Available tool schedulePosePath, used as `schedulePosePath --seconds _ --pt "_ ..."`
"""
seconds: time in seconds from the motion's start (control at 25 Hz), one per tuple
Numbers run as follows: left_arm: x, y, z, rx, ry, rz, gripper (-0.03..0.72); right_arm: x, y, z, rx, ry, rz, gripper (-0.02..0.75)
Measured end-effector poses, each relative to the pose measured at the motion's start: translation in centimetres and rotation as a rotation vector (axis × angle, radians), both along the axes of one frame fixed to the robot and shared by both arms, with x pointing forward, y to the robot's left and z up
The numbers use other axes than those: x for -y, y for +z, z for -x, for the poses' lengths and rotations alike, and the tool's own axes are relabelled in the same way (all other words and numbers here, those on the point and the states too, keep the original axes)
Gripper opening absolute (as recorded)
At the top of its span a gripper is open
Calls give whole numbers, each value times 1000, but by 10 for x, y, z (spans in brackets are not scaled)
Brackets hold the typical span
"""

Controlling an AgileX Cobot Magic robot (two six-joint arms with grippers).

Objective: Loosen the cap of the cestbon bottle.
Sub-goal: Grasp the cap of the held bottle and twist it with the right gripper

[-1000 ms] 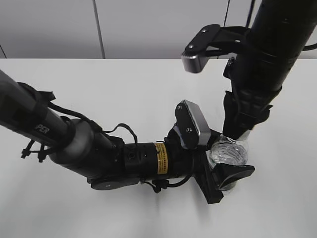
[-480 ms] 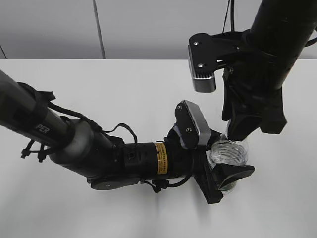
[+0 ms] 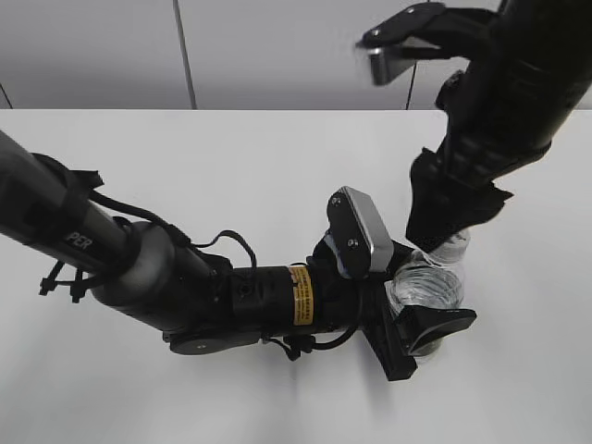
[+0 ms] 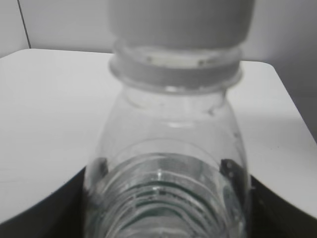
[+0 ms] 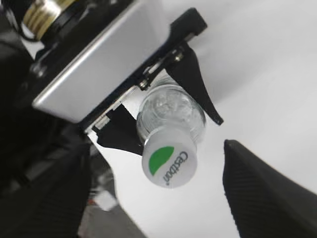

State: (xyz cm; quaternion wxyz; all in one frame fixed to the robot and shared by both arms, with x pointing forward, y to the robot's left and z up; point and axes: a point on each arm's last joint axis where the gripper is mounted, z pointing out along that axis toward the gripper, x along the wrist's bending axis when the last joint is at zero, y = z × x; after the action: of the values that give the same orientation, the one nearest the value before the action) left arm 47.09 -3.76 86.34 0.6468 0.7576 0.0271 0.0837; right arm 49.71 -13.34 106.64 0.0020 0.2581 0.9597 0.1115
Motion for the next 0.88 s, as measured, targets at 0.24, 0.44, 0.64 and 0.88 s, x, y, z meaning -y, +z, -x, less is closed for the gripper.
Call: schedulePosePath --seconds 0.24,0.44,0.64,0.88 --pt "0 0 0 1 0 0 517 6 5 1 -92 -650 -22 571" --pt "0 0 0 1 0 1 517 5 5 1 -118 -750 -33 549" --pt "0 0 0 2 -2 0 517 5 4 0 -126 -778 -32 547" --pt "0 0 0 2 -4 0 517 -1 -17 -9 -167 -785 20 543"
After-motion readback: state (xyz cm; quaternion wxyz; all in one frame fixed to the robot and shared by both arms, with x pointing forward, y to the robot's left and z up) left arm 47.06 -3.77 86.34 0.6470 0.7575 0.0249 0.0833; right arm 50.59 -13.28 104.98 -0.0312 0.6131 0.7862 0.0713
